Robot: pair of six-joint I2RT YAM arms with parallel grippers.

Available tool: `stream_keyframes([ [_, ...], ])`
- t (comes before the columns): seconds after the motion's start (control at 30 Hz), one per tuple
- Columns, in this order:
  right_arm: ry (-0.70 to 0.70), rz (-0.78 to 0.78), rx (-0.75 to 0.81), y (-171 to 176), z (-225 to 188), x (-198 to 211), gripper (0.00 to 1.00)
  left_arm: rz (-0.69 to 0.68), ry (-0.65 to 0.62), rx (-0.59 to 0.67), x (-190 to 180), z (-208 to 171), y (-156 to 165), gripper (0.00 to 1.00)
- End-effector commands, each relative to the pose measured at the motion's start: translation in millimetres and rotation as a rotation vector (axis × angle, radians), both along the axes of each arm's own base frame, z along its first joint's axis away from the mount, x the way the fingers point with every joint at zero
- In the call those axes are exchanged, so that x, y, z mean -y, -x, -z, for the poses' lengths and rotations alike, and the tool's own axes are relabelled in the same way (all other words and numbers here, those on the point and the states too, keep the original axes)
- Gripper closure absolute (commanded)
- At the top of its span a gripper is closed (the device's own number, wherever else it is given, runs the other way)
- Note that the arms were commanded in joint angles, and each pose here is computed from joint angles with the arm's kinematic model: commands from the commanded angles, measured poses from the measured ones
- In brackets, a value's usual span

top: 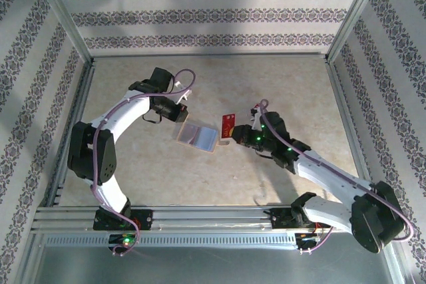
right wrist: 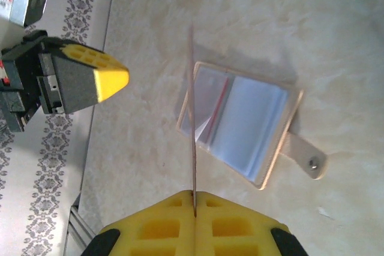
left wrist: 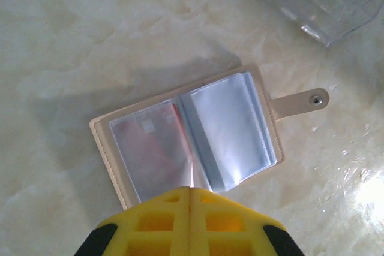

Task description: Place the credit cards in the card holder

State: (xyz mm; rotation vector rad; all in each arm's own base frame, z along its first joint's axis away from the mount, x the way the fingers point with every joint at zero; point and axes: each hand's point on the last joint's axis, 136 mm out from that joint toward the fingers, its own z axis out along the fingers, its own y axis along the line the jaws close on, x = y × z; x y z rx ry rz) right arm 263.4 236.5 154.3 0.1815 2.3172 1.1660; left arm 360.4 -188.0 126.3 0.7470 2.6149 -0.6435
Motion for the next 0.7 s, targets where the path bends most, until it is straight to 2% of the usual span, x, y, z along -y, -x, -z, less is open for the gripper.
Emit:
stream_keyframes([
  [0.0,-0.067,0.051,0.022,-9,0,-20,1.0,0.031,-0.031,-0.062,-6,23,2,1.0],
  [0.17,-0.055,0.003,-0.025,-5,24,-50,1.0,0.02,-0.062,-0.14,-6,45,-4,1.0],
  [0.43,-0.142,-0.053,-0.093,-5,52,-91,1.0,0.012,-0.143,-0.193,-18,72,-4,1.0],
  [0.67,-0.152,-0.078,-0.154,-2,72,-106,1.0,-0.001,-0.174,-0.257,-28,96,6,1.0],
])
